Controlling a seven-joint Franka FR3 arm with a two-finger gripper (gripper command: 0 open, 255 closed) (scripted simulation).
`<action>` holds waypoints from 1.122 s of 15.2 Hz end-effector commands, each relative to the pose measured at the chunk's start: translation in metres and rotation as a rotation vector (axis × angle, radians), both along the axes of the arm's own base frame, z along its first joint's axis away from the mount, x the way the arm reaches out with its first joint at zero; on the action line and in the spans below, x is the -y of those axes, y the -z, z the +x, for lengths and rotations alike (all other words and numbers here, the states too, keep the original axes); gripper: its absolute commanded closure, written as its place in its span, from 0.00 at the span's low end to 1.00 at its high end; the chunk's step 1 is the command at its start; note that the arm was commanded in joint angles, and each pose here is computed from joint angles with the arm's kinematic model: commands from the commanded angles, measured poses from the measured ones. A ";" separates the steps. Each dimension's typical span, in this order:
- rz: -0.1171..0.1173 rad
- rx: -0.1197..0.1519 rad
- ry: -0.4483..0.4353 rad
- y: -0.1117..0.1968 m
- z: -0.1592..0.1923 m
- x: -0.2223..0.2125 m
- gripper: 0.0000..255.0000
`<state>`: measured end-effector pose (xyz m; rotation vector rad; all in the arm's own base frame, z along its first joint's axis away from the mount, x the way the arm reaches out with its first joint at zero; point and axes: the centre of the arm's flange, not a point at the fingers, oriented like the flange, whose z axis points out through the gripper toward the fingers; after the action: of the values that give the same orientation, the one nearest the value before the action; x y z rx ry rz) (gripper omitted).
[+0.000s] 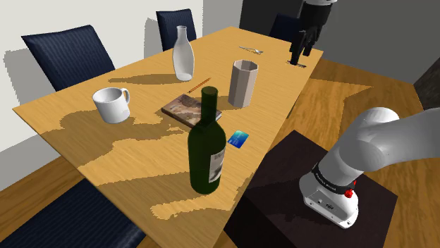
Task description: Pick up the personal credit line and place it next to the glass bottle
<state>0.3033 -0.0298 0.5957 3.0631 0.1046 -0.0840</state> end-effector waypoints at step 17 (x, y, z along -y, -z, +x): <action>-0.062 0.142 0.951 0.150 -0.021 -0.147 0.00</action>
<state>0.2777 0.1086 0.4552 2.7830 -1.2077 0.0665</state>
